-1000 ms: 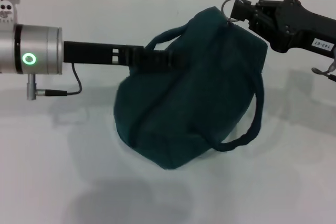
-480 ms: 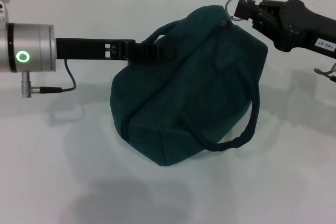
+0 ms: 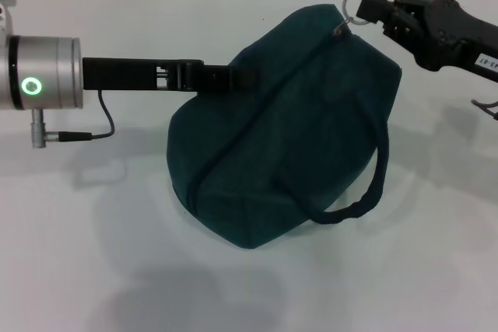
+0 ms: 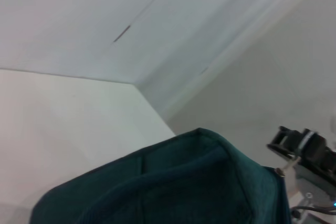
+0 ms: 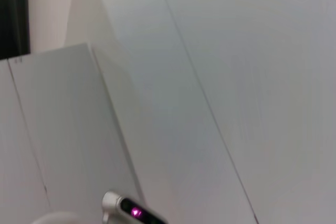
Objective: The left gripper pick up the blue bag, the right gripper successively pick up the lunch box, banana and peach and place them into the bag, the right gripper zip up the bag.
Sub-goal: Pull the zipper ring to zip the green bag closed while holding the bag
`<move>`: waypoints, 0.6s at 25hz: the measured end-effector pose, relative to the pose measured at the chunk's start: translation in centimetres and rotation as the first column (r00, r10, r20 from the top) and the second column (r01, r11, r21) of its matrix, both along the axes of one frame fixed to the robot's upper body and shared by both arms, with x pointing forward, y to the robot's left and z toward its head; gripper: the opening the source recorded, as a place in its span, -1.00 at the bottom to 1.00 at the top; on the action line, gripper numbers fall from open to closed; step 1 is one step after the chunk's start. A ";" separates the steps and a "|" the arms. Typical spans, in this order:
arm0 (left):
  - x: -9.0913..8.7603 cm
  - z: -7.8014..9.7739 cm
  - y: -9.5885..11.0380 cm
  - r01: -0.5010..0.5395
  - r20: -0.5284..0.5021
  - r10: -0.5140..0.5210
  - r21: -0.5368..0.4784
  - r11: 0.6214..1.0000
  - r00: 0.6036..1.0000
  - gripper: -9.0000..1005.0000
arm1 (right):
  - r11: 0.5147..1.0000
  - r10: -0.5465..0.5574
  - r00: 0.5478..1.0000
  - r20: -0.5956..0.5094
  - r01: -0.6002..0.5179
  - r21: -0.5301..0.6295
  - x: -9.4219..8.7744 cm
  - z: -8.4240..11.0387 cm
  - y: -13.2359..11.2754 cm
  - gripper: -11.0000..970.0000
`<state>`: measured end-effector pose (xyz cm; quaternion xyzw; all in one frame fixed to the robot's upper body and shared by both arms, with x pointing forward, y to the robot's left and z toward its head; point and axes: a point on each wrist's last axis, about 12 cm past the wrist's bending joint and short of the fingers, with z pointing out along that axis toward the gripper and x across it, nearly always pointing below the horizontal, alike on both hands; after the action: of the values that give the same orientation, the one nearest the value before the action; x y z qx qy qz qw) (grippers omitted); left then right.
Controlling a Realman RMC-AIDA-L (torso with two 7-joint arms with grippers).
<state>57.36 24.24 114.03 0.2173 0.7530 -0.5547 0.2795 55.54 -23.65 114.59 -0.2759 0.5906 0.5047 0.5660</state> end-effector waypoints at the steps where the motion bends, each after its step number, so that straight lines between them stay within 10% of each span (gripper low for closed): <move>1: -0.1 0.0 0.0 0.003 0.001 -0.003 -0.006 1.000 1.000 -0.61 | 1.000 -0.004 1.000 -0.003 0.004 0.008 0.0 0.0 -0.1 -0.93; 15: -0.7 0.1 -0.1 0.030 0.001 -0.030 -0.043 0.999 1.000 -0.86 | 0.997 -0.049 0.997 -0.052 0.052 0.058 0.0 -0.9 -1.1 -0.92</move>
<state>56.67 24.14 114.12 0.2226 0.7376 -0.5747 0.2758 55.52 -24.78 113.73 -0.2312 0.5964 0.5141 0.5715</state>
